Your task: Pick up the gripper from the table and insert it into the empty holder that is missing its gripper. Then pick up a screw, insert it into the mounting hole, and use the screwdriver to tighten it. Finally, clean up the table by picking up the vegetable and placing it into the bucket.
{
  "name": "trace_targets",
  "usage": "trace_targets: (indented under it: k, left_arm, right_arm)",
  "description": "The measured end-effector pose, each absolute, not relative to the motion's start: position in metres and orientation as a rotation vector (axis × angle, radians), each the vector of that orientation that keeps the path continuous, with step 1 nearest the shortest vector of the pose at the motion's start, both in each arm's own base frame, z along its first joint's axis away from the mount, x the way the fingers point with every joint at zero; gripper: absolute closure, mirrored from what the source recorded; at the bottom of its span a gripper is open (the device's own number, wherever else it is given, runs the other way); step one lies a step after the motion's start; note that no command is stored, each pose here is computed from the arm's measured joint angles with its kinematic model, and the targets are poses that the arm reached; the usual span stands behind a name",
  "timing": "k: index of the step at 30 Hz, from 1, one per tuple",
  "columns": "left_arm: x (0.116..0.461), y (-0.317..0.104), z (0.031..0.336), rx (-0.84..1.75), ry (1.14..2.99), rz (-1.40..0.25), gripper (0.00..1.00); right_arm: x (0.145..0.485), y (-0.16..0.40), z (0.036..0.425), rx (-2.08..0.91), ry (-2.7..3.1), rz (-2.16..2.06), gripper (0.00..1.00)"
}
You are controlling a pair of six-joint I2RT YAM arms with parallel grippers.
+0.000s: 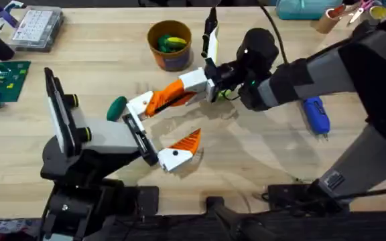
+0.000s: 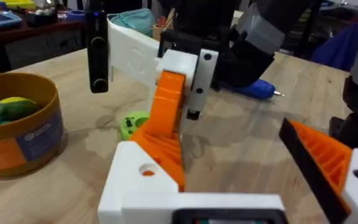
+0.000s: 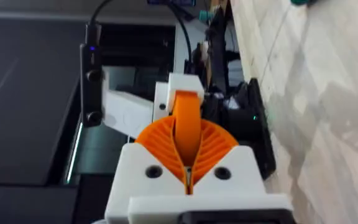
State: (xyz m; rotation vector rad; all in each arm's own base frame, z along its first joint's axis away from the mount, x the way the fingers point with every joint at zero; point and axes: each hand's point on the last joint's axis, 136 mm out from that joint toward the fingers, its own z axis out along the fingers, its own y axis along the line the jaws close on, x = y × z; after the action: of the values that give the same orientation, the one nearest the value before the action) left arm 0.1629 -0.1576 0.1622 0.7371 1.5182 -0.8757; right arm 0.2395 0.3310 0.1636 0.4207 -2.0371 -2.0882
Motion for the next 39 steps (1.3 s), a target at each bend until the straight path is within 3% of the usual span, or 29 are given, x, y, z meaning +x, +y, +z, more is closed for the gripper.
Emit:
trace_targets:
  k: [36,39]
  left_arm:
    - [0.172,-0.151,0.162,0.691,1.531,-0.828,0.012]
    - [0.172,-0.150,0.162,0.688,1.532,-0.823,0.012]
  right_arm:
    - [0.238,0.359,0.166,0.477,-2.106,-2.215,0.988]
    - [0.238,0.360,0.166,0.476,-2.107,-2.213,0.860]
